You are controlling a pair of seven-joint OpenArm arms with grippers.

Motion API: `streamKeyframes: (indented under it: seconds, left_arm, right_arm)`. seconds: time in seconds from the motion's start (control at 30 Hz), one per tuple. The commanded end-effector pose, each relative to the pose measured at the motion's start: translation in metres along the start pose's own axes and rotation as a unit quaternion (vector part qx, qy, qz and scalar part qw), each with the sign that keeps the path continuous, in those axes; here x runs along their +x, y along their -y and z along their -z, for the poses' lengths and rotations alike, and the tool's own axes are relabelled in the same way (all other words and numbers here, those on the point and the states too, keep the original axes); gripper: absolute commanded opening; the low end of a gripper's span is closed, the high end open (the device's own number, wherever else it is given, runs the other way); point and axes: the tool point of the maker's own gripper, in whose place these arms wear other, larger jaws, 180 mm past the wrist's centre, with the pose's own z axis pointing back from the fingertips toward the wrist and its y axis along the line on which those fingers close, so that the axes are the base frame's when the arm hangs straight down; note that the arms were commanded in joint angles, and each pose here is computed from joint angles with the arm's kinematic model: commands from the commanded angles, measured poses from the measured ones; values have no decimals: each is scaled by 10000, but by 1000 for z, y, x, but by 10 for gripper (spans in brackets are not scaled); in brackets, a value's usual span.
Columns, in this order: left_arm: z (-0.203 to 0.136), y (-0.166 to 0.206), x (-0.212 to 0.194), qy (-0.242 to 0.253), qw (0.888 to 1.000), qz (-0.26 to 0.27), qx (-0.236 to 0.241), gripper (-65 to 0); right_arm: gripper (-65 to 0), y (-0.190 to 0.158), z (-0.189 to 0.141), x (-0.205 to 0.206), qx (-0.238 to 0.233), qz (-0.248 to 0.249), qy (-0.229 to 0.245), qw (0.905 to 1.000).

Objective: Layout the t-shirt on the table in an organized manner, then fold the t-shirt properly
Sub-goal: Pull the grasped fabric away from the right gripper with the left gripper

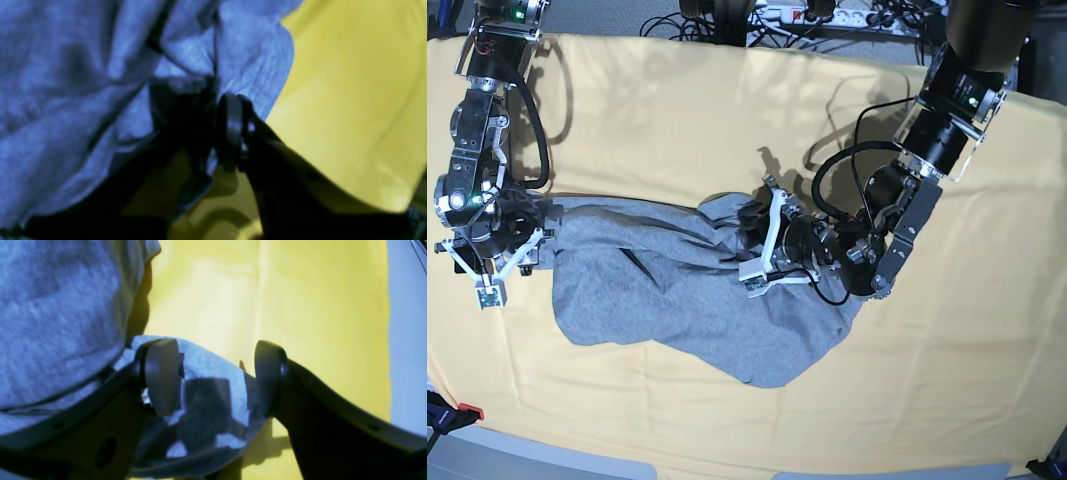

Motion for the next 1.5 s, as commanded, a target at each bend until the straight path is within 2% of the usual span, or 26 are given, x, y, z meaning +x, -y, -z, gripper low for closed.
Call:
streamKeyframes:
  seconds: [0.0, 0.13, 0.2, 0.33, 0.47, 0.53, 0.67, 0.83, 0.93, 1.07, 1.17, 1.23, 1.47]
  left_arm:
    - [-12, -10, -2, -230, 9996, 76, 125, -468]
    - [-20, 4, 11, -56, 9992, 198, -347, -254]
    - [-21, 8, 15, 26, 9984, 292, -475, -211]
    - [-22, 10, 14, -2, 9980, 355, -528, -208]
    - [-34, -1, 24, 4, 9986, 402, -346, -209]
    - [-44, -10, 36, 179, 9987, 432, -204, -209]
    - [-67, -26, 58, 533, 9975, 465, 59, -209]
    - [-81, -37, 70, 647, 9968, 382, 274, -209]
    - [-78, -24, 67, 622, 9972, 410, -76, -209]
    - [-75, 10, 78, 1201, 9876, 306, -963, -209]
    - [-75, 25, 81, 1453, 9796, 248, -1364, -209]
    - [-73, 30, 77, 1513, 9768, 188, -1506, -209]
    - [-60, 36, 60, 1394, 9772, 69, -1601, -209]
  right_arm:
    - [-273, 11, -4, 18, -120, -22, 260, 9996]
    - [-273, 11, -4, 18, -123, -24, 254, 9996]
    - [-273, 12, -4, 17, -136, -34, 232, 9996]
    - [-273, 25, -6, 18, -256, -154, 219, 9993]
    - [-273, 46, -10, 23, -453, -337, 230, 9981]
    - [-273, 51, -11, 24, -494, -386, 231, 9978]
    - [-273, 51, -11, 23, -438, -346, 205, 9982]
    - [-273, 48, -11, 24, -361, -285, 237, 9987]
    - [-273, 47, -11, 24, -331, -263, 245, 9988]
    - [-273, 47, -11, 24, -336, -266, 240, 9988]
    - [-273, 47, -11, 24, -337, -265, 242, 9988]
    - [-273, 47, -11, 24, -337, -265, 242, 9988]
    - [-273, 47, -11, 24, -337, -265, 242, 9988]
